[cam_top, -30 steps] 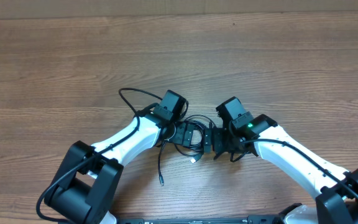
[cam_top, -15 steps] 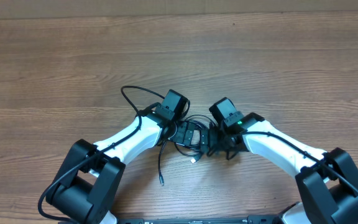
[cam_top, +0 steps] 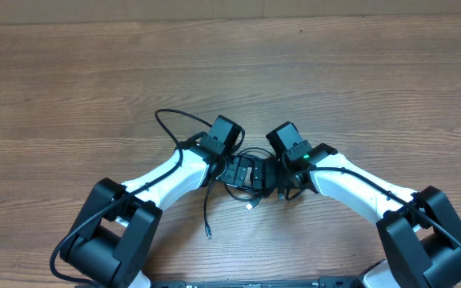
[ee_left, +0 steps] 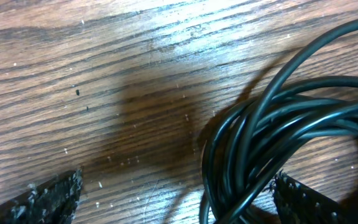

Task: Untangle cables
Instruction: 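Close both grippers on opposite sides of the coiled black cables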

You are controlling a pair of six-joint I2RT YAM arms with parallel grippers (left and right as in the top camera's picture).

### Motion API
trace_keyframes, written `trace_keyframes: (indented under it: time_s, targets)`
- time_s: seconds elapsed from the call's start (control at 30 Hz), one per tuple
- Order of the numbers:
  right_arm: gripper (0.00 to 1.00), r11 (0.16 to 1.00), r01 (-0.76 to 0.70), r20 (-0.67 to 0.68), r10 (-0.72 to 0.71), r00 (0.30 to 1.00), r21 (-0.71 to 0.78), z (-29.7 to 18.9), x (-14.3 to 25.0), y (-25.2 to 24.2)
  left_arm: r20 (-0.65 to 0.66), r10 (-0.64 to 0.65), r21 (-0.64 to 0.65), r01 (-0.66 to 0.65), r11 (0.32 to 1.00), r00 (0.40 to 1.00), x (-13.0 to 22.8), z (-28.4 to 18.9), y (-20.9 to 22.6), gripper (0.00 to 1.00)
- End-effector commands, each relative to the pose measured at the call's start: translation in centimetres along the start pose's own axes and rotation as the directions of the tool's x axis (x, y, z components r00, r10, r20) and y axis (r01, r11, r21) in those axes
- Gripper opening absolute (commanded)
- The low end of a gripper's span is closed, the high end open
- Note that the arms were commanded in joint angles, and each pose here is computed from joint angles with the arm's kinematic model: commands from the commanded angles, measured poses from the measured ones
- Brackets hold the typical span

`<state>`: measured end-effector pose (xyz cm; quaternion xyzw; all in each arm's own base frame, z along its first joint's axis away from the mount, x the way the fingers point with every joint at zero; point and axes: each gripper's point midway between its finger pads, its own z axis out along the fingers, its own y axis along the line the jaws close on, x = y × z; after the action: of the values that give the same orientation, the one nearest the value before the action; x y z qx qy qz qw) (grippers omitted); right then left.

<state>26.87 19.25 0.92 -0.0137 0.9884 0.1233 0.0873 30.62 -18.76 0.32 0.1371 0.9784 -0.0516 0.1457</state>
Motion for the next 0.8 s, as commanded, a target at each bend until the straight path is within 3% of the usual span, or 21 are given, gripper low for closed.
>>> trace_keyframes:
  time_s: [0.0,0.17,0.43,0.47,0.5,0.57,0.67,0.77]
  targets:
    - [1.0,0.994,-0.026,-0.02,0.028,0.999,0.102,1.3,0.8,-2.1,-0.015,0.02,-0.016,-0.02,1.0,1.0,0.2,0.6,0.2,1.0]
    - [1.0,0.983,-0.045,0.002,0.046,0.999,0.179,1.1,0.7,-3.6,-0.007,0.02,-0.014,-0.021,1.0,1.0,0.1,0.6,0.2,1.0]
    - [0.98,0.983,-0.045,0.001,0.046,0.999,0.179,1.1,0.7,-3.6,0.005,0.028,-0.034,-0.028,0.999,1.0,-0.2,0.6,0.5,0.98]
    - [0.91,0.983,-0.045,-0.001,0.046,0.999,0.18,1.2,0.8,-3.6,0.005,0.028,-0.034,-0.027,0.999,1.0,-0.2,0.6,0.5,0.86]
    - [0.74,0.982,-0.045,-0.004,0.047,0.999,0.183,1.3,0.8,-3.7,0.004,0.027,-0.034,-0.027,0.999,1.0,-0.2,0.6,0.5,0.38]
    - [0.42,0.981,-0.045,-0.014,0.048,0.999,0.188,1.5,1.0,-3.8,0.003,0.023,-0.033,-0.023,0.999,1.0,-0.2,0.6,0.5,0.04]
    - [0.17,0.981,-0.044,-0.036,0.052,0.998,0.19,2.1,1.4,-3.9,0.003,0.023,-0.029,-0.023,0.999,1.0,-0.2,0.6,0.4,0.04]
    - [0.08,0.981,-0.044,-0.065,0.057,0.996,0.187,2.7,2.0,-3.9,0.003,0.023,-0.029,-0.023,0.999,1.0,-0.2,0.6,0.4,0.04]
